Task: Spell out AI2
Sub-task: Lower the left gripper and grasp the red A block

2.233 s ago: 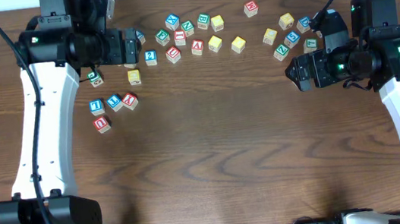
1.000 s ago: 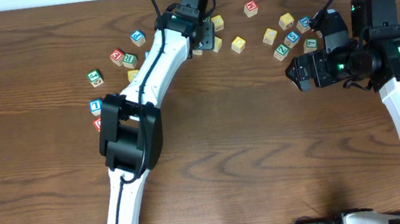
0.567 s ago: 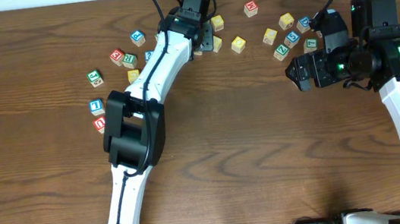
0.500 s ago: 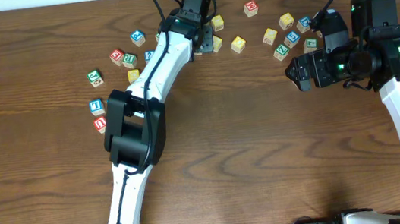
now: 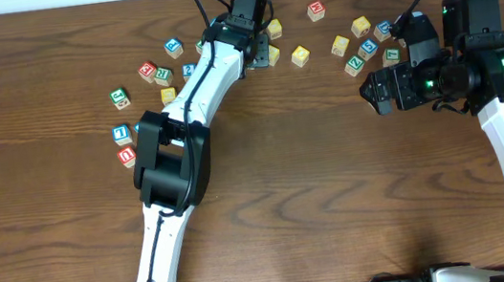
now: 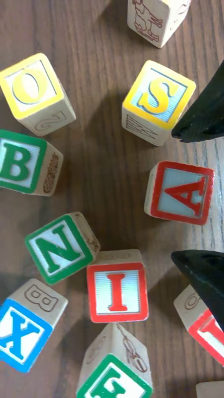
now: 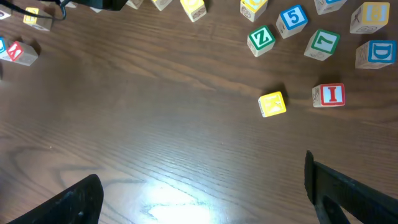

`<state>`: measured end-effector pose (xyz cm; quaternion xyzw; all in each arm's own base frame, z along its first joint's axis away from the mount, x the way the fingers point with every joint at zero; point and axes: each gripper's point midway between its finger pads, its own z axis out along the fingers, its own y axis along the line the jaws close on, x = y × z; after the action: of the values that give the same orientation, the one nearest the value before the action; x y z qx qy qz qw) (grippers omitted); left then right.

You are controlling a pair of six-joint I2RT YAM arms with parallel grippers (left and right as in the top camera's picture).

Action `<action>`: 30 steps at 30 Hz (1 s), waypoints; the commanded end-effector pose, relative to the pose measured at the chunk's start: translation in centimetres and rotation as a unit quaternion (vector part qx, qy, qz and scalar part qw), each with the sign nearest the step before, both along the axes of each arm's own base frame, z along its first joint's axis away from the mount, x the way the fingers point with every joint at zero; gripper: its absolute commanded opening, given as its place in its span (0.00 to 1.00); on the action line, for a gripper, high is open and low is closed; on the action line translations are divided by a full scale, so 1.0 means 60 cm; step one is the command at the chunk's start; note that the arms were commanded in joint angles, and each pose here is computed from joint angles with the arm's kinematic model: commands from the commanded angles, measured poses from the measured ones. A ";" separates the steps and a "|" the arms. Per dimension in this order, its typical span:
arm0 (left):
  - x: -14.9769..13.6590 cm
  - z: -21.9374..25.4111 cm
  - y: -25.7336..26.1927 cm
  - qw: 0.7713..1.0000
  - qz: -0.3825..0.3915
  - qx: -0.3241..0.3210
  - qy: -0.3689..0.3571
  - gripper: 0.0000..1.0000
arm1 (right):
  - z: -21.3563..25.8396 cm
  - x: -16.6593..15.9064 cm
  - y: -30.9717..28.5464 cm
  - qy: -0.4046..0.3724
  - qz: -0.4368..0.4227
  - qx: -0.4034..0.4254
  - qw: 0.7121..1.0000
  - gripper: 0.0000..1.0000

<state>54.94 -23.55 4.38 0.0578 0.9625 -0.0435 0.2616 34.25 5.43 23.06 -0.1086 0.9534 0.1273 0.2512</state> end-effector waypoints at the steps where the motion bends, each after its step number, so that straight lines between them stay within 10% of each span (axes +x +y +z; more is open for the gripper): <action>1: 0.012 0.001 0.004 1.000 -0.007 0.011 -0.012 0.55 | 0.013 0.005 0.000 -0.011 0.003 0.002 1.000 0.99; 30: -0.003 -0.050 0.022 1.000 -0.003 0.020 0.007 0.49 | 0.014 0.005 0.000 -0.012 0.003 0.002 1.000 0.99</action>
<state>55.32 -23.04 3.41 0.0596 0.9604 -0.0413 0.2691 34.25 5.43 23.06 -0.1086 0.9534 0.1273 0.2512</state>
